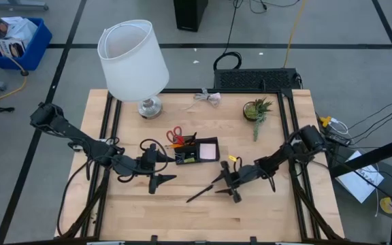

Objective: Pick and place office supplies into organizer
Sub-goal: Put the black pen into the black desk organizer

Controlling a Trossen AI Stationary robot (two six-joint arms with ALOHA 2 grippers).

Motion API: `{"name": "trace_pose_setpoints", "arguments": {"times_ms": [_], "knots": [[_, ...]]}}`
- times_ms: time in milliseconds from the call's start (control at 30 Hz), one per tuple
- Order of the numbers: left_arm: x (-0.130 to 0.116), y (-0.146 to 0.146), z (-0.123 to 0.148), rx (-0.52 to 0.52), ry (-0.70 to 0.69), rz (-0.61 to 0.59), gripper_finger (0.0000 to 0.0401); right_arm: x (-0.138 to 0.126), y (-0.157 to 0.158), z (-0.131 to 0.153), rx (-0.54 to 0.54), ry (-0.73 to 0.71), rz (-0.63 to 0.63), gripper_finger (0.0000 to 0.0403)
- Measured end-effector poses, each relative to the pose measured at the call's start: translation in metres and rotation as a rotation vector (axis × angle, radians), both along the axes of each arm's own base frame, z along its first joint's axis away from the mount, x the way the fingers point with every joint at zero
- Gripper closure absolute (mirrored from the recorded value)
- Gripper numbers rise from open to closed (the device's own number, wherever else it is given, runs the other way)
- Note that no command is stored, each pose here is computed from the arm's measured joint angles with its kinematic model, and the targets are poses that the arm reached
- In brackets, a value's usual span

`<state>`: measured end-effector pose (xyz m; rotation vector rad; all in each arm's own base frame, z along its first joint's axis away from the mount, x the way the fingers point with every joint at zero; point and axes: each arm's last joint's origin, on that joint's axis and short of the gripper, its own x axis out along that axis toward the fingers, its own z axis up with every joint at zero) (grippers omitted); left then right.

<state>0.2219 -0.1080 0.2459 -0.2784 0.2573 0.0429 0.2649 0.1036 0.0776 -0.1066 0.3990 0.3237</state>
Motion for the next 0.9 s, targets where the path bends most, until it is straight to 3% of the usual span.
{"name": "trace_pose_setpoints", "arguments": {"times_ms": [267,400,900], "knots": [[0.000,0.000,0.000,0.000,0.000,0.000,0.0081,0.003,-0.007,-0.001,0.019,0.010,-0.023,0.0206],[0.000,0.000,0.000,0.000,0.000,0.000,0.0086,0.012,-0.002,-0.006,0.070,0.036,0.024,0.0206],[0.000,0.000,0.000,0.000,0.000,0.000,0.0086,0.020,0.000,-0.022,0.043,0.113,0.018,0.0216]]}}
